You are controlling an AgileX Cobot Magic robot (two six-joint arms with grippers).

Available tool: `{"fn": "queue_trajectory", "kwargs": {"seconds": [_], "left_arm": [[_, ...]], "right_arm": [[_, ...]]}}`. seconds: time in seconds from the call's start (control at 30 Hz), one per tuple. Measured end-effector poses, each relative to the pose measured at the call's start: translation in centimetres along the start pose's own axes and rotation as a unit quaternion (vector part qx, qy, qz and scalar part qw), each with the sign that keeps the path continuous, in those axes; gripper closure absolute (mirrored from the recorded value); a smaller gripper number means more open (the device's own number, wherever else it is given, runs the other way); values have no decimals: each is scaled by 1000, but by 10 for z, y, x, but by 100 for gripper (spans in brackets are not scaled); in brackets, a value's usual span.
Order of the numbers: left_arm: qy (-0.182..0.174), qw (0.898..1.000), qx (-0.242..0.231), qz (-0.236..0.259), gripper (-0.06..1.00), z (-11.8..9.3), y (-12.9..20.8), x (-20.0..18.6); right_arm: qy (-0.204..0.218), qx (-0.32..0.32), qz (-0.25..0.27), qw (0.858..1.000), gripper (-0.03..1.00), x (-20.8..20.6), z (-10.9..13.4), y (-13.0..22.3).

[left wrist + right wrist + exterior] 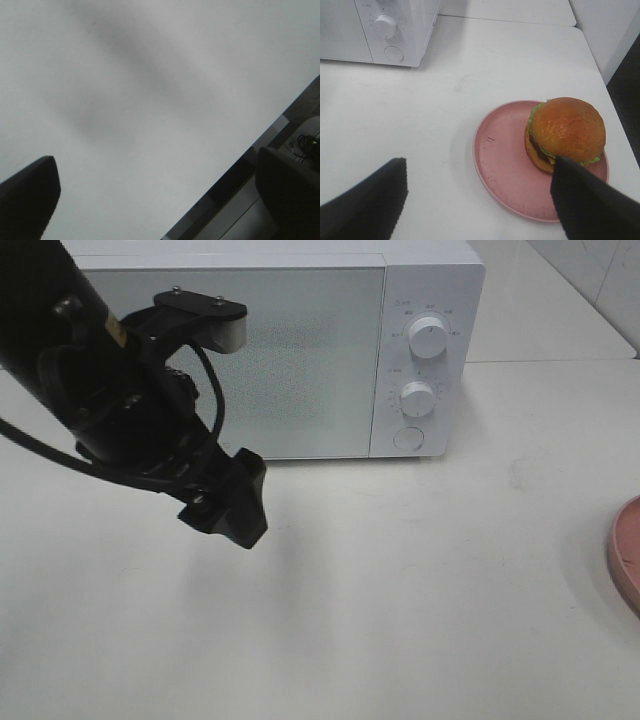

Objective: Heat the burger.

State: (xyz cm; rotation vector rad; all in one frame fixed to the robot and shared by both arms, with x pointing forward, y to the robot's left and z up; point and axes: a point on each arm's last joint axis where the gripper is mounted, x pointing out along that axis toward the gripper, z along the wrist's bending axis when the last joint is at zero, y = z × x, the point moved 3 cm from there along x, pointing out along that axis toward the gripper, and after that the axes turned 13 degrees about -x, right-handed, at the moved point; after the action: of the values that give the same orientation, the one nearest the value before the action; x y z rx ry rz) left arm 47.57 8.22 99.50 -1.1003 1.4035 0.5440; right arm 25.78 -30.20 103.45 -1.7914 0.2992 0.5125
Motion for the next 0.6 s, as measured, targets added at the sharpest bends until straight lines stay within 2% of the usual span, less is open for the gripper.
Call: {"fn": "queue_trajectory", "kwargs": {"seconds": [0.13,0.17,0.27,0.43,0.47,0.53,0.6], "left_arm": [[-21,1000,-6,6,-4,5,4,-6],[-39,999,-9,9,-4,9,7,-12],[-61,998,-14,12,-4,14,10,-20],[-70,997,-27,23,-4,21,14,-27],[-75,996,-44,21,-4,30,14,-33],[-74,996,-54,20,-4,34,14,-35],[-77,992,-104,6,-4,61,15,-51]], "right_arm": [[0,0,0,1000,20,0,0,0],[0,0,0,1000,20,0,0,0],[0,0,0,1000,20,0,0,0],[0,0,0,1000,20,0,0,0],[0,0,0,1000,20,0,0,0],[0,0,0,1000,20,0,0,0],[0,0,0,1000,20,0,0,0]]}}
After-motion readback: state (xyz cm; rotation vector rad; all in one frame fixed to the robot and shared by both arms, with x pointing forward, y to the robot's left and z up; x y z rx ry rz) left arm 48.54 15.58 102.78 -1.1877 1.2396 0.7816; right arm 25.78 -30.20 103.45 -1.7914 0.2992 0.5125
